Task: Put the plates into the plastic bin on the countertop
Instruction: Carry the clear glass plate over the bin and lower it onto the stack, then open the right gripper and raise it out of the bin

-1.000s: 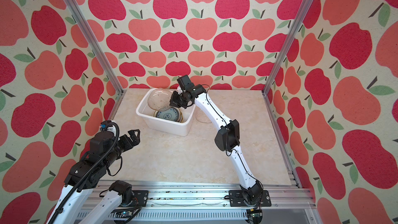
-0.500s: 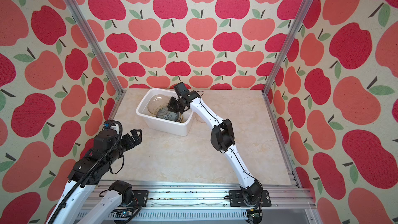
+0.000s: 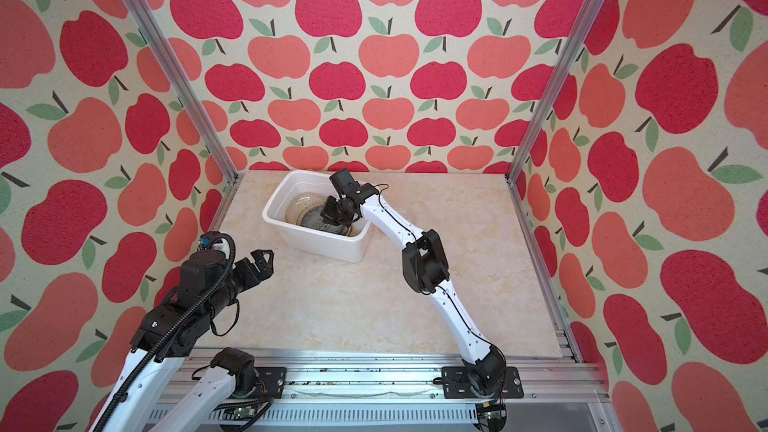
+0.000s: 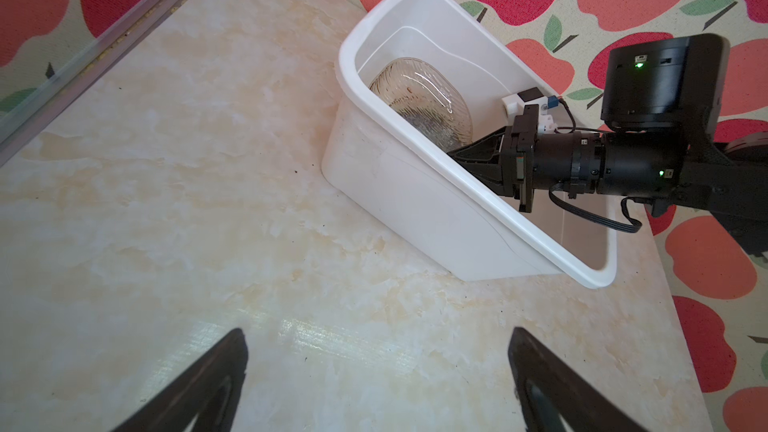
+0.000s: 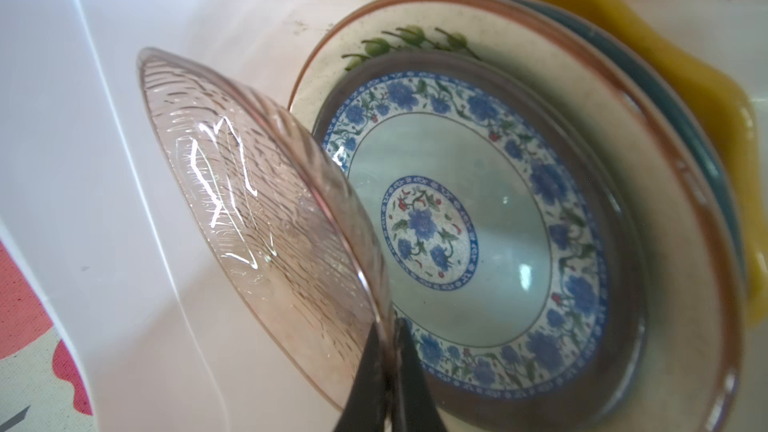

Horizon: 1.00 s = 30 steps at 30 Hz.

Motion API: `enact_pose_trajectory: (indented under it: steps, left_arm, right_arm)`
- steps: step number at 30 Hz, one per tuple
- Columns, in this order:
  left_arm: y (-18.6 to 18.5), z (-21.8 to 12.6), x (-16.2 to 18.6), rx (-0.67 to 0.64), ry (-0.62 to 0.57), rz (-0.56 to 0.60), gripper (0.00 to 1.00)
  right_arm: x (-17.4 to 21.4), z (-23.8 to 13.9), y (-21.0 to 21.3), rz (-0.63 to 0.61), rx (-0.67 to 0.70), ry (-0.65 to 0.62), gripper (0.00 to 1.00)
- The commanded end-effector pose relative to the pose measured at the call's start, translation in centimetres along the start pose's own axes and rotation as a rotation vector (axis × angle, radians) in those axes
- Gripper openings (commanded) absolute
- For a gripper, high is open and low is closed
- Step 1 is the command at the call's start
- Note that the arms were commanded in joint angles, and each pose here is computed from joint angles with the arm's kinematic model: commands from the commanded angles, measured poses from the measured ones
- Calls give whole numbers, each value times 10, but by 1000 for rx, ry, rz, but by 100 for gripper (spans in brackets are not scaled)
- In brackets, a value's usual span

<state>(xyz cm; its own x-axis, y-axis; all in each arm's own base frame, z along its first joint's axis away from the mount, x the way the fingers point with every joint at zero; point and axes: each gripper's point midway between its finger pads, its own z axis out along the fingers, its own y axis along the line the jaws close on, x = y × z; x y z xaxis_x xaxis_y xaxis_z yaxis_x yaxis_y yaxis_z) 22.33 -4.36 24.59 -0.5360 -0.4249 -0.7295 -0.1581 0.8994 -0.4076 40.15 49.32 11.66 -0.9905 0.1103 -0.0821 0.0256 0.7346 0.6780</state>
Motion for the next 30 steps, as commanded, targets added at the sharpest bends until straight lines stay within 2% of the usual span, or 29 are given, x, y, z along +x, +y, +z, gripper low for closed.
enact_pose_trajectory:
  steps: [1,8,14,17,30]
  left_arm:
    - [3,-3,1,-6,-4,7,99]
    - [2,-1,1,-4,1,2,99]
    - [3,-2,0,-6,-1,2,99]
    - [3,-3,0,-6,-1,4,99]
    - [1,-6,-4,-5,0,7,99]
  right_arm:
    - [-3,3,-15,15,47,-14,8]
    - [-6,-1,-13,15,40,-24,19]
    - [-8,-3,-8,18,21,-32,22]
    - [-11,-10,-3,12,15,-49,27]
    - [-28,-39,17,2,-21,-136,34]
